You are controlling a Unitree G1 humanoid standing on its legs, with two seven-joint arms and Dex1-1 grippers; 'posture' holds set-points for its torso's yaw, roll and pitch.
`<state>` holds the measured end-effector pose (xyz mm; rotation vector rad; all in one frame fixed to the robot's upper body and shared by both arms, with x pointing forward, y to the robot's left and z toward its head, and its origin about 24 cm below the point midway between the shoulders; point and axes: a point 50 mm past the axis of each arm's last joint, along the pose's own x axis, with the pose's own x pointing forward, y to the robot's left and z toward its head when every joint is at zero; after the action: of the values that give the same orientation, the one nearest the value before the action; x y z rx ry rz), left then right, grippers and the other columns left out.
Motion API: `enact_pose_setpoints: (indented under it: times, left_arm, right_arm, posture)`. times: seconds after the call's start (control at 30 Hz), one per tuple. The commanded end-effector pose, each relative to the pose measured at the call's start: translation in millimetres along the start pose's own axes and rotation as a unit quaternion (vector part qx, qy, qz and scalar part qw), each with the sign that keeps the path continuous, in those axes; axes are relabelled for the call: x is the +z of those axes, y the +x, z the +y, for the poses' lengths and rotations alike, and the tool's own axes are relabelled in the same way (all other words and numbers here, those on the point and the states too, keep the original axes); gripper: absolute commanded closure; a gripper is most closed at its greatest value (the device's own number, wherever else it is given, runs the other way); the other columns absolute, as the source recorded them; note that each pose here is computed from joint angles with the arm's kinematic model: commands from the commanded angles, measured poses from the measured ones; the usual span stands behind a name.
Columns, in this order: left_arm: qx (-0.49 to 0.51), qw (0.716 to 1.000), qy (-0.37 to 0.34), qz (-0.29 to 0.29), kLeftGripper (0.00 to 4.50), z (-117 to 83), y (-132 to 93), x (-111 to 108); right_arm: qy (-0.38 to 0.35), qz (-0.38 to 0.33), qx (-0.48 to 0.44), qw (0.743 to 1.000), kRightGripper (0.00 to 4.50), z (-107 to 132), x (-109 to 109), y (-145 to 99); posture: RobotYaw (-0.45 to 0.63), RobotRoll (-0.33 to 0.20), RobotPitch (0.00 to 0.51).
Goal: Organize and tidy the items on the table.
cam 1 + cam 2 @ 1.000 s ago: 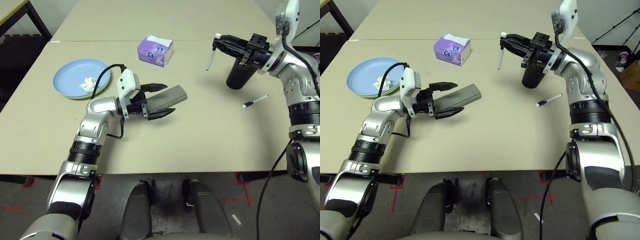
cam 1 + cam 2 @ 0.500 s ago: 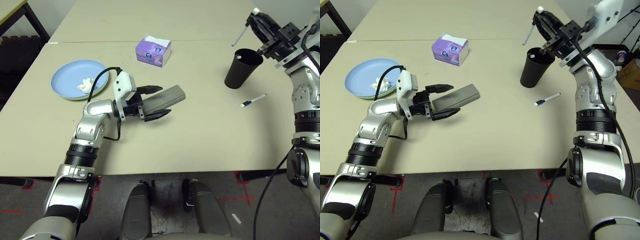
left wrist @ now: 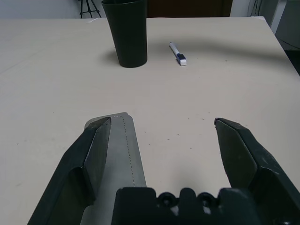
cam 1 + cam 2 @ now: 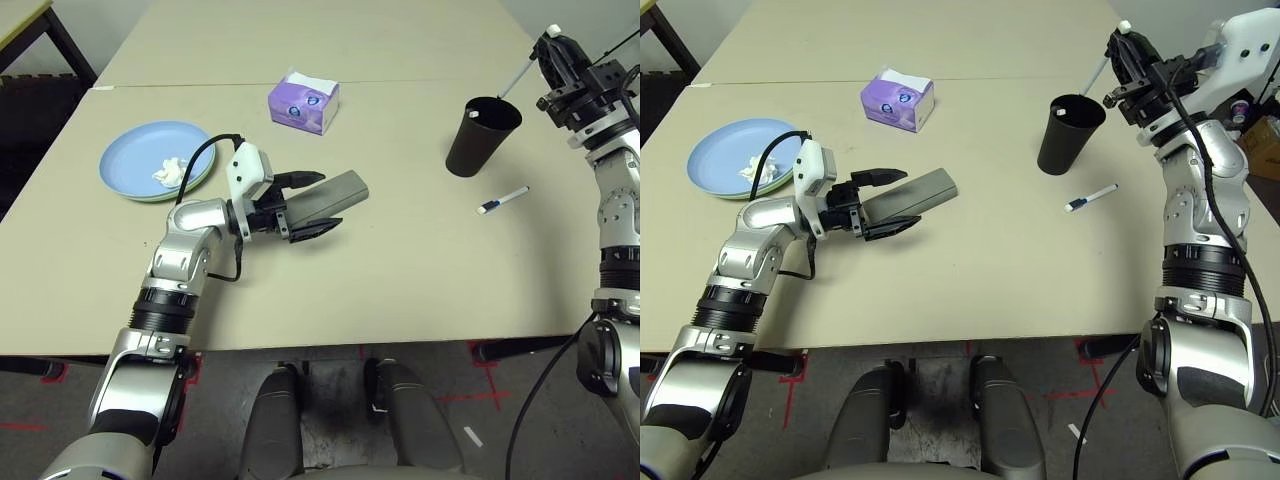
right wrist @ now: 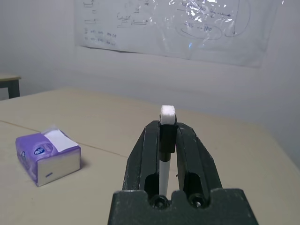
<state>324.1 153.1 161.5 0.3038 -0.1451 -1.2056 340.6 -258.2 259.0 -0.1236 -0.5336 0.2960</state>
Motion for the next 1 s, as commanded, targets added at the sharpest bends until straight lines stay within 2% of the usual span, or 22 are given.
enact_pose_setpoints:
  times: [0.03,0.3,0.33,0.63,0.77,0.83,0.9,1.0]
  left_arm:
    - [0.001,1.0,-0.004,0.001,0.0,-1,-1,0]
    - [0.003,1.0,-0.004,0.002,0.0,-1,-2,0]
    - [0.003,1.0,-0.004,0.002,0.0,-1,-2,0]
    - [0.005,1.0,-0.004,0.002,0.0,-1,-2,0]
    - [0.006,1.0,-0.004,0.002,0.0,-1,-2,0]
    - [0.006,1.0,-0.005,0.001,0.0,-1,-1,0]
    - [0.005,1.0,-0.005,0.001,0.0,-1,0,0]
    - [0.004,1.0,-0.006,0.001,0.0,-1,1,0]
  right_arm:
    - [-0.006,0.008,0.006,1.0,4.17,2,-1,-2]
    - [-0.005,0.027,0.017,0.999,4.17,5,-6,-2]
    - [-0.006,0.029,0.022,0.999,3.41,6,-6,-2]
    - [-0.013,0.025,0.038,0.999,0.05,8,-2,1]
    - [-0.033,0.017,0.09,0.995,0.05,16,4,7]
    - [-0.055,0.022,0.161,0.985,0.05,27,5,8]
    - [-0.099,0.048,0.26,0.959,0.05,41,0,5]
    - [-0.161,0.088,0.362,0.914,0.05,51,-9,-2]
  posture:
    - [-0.1,0.0,0.153]
    - [-0.1,0.0,0.156]
    - [-0.1,0.0,0.156]
    - [-0.1,0.0,0.156]
    - [-0.1,0.0,0.155]
    - [-0.1,0.0,0.155]
    - [-0.1,0.0,0.155]
    - [-0.1,0.0,0.156]
